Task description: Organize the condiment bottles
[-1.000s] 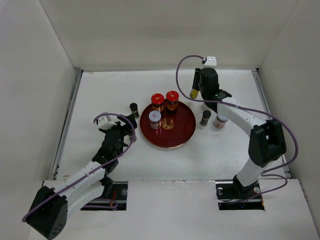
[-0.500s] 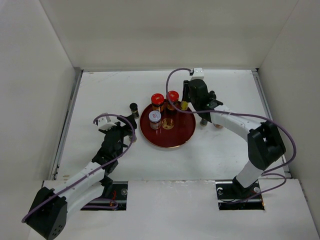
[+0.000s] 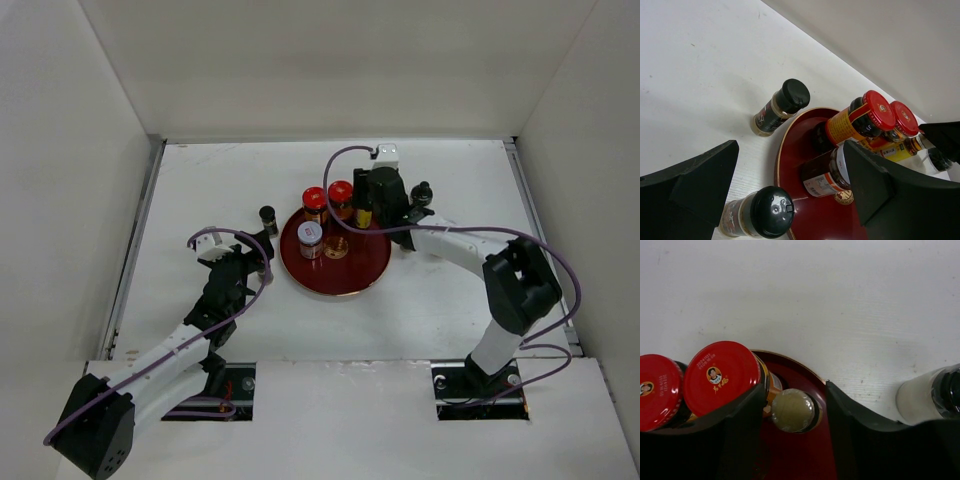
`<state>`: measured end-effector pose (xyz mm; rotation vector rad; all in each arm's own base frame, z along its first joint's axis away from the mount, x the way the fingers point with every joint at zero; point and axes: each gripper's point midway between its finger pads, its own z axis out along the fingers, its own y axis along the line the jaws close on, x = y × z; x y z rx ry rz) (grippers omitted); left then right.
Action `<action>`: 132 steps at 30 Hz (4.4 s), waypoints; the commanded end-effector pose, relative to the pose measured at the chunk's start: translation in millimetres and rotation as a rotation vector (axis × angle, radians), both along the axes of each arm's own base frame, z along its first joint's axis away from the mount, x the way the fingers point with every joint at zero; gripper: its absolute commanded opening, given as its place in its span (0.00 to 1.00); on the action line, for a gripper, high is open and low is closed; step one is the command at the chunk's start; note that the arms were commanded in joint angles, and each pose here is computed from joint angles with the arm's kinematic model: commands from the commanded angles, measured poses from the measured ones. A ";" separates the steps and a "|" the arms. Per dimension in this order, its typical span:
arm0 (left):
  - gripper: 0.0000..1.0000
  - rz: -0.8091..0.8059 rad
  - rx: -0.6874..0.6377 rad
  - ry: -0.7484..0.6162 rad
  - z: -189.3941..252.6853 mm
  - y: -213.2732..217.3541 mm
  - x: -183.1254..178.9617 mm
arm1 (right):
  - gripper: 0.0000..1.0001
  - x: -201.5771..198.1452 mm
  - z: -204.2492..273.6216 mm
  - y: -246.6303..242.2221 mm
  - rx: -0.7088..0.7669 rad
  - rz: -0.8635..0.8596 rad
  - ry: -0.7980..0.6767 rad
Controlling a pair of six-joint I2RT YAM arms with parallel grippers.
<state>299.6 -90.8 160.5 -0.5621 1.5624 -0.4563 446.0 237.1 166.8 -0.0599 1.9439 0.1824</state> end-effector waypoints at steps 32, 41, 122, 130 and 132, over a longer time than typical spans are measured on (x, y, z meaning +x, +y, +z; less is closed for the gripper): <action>0.86 -0.005 -0.040 -0.050 13.2 -1.6 0.9 | 0.96 18.3 -6.7 -147.7 -0.018 -0.365 0.045; 0.86 -0.005 -0.037 -0.044 11.4 -2.2 2.0 | 0.70 41.3 -20.8 -144.1 -0.006 -0.363 0.043; 0.60 -0.055 0.437 0.404 -1.2 -33.1 102.8 | 0.63 -124.2 20.7 -0.8 0.339 0.111 -0.170; 0.55 -0.012 0.531 0.447 -13.6 -29.2 118.9 | 0.62 -125.0 20.5 2.5 0.345 0.123 -0.169; 0.51 -0.010 0.541 0.455 -17.1 -28.8 119.9 | 0.62 -124.9 20.4 2.0 0.348 0.124 -0.169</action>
